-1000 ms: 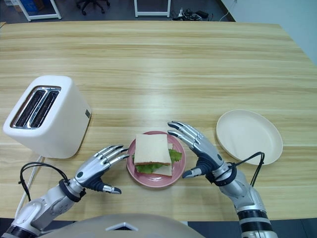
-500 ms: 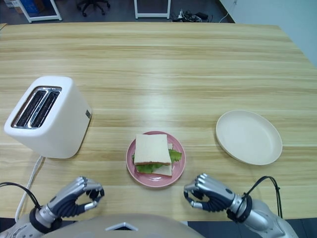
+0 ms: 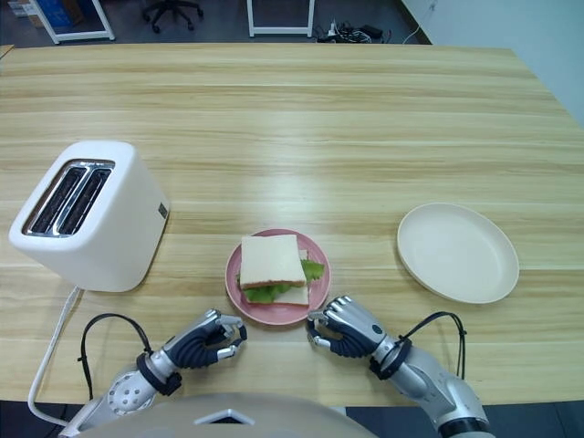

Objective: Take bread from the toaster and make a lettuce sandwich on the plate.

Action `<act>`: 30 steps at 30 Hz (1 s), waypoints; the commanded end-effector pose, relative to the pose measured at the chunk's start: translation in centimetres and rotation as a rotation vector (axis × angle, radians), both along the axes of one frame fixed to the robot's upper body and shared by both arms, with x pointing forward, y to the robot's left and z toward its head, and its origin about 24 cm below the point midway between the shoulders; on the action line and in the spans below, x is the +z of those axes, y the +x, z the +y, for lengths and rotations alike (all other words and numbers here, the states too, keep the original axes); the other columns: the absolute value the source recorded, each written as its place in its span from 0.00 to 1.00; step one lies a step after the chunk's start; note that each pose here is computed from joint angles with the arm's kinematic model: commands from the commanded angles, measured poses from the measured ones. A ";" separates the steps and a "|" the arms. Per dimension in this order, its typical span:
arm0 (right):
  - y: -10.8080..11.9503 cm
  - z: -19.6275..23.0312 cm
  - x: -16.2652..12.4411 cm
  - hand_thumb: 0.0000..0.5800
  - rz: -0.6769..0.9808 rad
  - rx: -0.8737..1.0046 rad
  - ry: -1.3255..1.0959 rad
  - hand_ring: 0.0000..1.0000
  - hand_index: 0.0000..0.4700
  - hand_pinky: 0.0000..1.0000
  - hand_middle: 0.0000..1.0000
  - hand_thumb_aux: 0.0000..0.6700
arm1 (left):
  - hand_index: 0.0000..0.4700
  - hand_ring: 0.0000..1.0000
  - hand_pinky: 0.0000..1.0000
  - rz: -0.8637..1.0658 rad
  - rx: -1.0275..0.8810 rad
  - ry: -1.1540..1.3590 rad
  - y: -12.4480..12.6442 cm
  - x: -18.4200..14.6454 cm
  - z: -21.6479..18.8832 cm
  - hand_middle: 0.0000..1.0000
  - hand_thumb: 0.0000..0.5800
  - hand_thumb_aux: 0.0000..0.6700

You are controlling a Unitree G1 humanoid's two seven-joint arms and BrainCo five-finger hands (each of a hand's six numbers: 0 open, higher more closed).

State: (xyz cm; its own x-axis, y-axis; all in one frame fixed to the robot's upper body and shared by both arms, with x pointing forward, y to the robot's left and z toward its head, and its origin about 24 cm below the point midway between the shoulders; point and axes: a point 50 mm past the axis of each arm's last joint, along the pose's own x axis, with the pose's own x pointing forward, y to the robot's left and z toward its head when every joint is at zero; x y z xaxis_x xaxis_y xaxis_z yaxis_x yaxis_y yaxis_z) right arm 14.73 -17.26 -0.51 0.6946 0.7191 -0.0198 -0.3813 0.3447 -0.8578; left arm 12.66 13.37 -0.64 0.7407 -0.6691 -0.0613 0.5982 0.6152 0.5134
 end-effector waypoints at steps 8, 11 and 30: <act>6.2 3.7 -1.3 1.00 -0.034 -0.139 0.083 1.00 1.00 1.00 1.00 1.00 | 1.00 1.00 1.00 0.032 0.251 0.134 6.9 -3.7 0.8 1.00 1.00 1.00; 8.9 4.8 -1.4 1.00 -0.020 -0.215 0.147 1.00 1.00 1.00 1.00 1.00 | 1.00 1.00 1.00 -0.006 0.321 0.136 8.4 -3.8 1.1 1.00 1.00 1.00; 6.8 3.9 4.4 0.00 -0.432 -0.286 0.675 0.00 0.00 0.00 0.00 0.00 | 0.00 0.00 0.00 -0.361 0.162 -0.480 5.1 1.6 -1.6 0.00 0.00 0.00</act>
